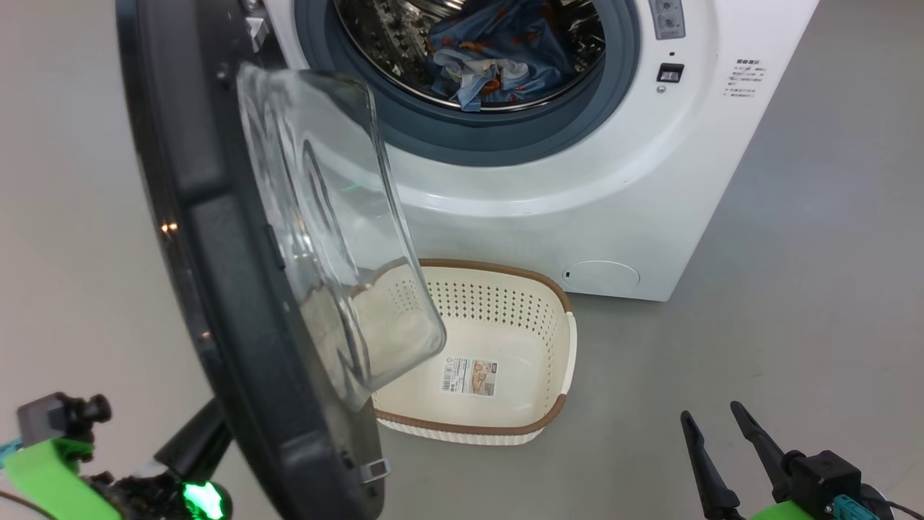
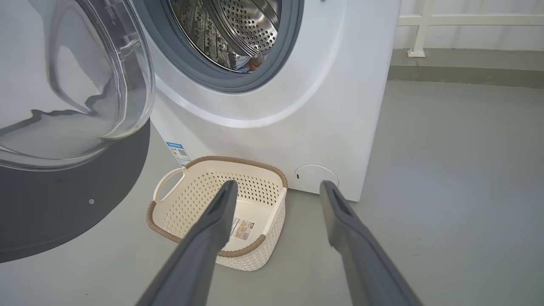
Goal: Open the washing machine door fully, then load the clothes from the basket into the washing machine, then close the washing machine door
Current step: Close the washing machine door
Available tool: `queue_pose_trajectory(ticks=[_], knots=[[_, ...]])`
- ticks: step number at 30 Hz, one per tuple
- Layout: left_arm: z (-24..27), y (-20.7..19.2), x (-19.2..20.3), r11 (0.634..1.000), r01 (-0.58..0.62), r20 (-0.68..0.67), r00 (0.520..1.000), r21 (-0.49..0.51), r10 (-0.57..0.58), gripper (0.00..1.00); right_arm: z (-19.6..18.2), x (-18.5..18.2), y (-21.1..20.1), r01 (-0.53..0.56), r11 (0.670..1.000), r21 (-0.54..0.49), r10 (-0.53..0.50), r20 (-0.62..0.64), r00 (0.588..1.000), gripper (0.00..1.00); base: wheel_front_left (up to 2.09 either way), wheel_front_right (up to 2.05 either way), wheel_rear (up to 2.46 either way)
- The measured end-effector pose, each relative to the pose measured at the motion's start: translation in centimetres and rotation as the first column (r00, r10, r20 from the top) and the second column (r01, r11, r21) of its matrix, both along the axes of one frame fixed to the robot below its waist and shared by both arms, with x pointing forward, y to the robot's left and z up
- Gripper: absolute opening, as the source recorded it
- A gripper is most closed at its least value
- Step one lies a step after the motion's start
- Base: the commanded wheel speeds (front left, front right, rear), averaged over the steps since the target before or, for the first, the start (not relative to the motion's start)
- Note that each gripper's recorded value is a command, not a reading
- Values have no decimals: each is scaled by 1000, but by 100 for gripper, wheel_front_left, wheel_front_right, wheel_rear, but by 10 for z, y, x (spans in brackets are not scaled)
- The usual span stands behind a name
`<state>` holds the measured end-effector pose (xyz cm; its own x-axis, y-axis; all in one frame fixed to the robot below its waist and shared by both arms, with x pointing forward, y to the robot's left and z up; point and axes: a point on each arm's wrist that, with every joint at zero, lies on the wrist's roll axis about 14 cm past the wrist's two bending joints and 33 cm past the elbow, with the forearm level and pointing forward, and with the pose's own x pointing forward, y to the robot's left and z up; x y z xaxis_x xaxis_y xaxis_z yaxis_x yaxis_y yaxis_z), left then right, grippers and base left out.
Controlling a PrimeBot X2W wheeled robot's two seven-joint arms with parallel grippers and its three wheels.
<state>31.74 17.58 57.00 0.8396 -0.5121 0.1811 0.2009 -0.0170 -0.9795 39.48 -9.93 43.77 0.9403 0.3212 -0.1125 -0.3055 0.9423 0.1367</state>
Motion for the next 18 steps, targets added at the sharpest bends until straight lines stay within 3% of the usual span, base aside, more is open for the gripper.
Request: queue_pose_trajectory(ticks=[18], knots=[[8,-53,36,995,99,24,995,-33,-98,0,11,-9,-19,56,998,-4,-56,27,998,100,0,0,0]])
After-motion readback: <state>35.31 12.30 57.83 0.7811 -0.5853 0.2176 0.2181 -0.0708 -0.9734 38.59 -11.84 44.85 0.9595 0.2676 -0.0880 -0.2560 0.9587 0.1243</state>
